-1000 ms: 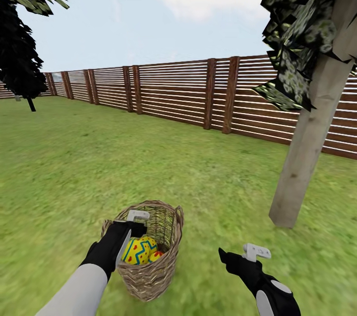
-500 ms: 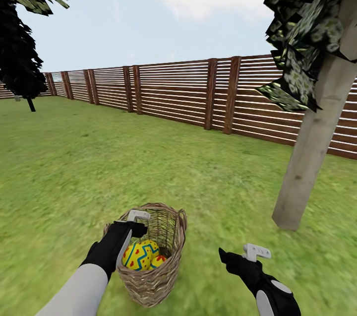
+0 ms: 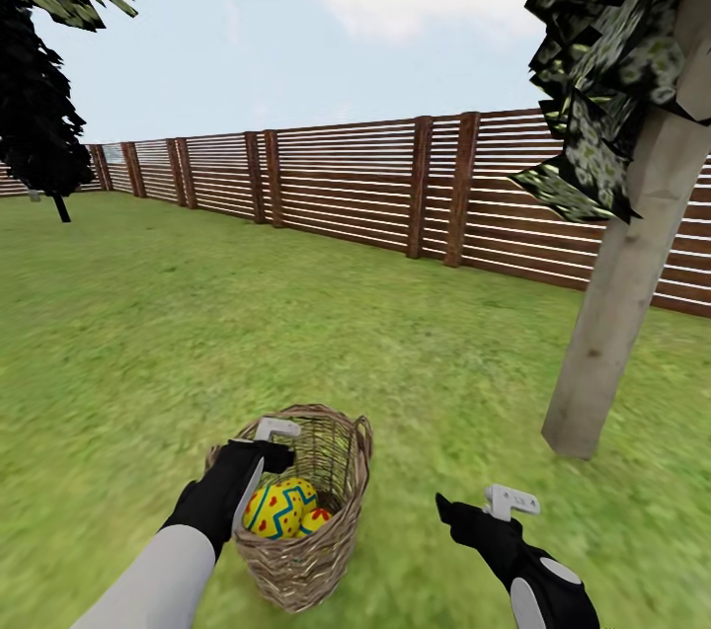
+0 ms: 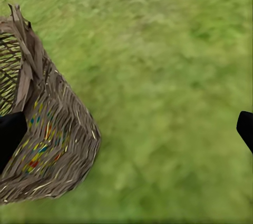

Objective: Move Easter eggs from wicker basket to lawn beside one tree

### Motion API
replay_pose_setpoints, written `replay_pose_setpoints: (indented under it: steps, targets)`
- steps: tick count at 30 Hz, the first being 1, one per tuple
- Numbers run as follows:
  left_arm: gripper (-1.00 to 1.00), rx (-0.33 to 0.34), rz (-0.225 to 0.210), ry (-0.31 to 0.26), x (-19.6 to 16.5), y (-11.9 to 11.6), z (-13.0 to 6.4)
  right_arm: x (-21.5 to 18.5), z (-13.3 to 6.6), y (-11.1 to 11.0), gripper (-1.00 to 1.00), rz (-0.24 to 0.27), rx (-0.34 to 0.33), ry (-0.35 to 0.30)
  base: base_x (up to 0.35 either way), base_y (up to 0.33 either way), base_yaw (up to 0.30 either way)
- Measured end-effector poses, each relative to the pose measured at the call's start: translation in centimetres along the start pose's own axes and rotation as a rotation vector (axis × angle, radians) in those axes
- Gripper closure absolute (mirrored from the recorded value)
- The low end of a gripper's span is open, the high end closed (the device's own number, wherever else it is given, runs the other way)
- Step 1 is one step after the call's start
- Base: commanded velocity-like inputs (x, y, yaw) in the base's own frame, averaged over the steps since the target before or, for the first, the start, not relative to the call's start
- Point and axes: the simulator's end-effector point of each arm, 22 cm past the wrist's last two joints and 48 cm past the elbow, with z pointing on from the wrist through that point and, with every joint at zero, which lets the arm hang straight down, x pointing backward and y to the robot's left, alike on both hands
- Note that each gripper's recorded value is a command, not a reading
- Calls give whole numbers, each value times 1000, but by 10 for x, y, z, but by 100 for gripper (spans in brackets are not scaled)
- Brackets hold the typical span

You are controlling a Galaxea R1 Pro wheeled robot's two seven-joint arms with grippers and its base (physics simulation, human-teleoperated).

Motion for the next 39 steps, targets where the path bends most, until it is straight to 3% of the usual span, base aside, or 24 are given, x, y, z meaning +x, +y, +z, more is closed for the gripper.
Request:
replay_pose_setpoints:
  steps: [39]
  targets:
    - [-100, 3, 3, -10, -5, -1, -4, -4, -3, 1, -100, -1, -3, -11, 39, 13, -37]
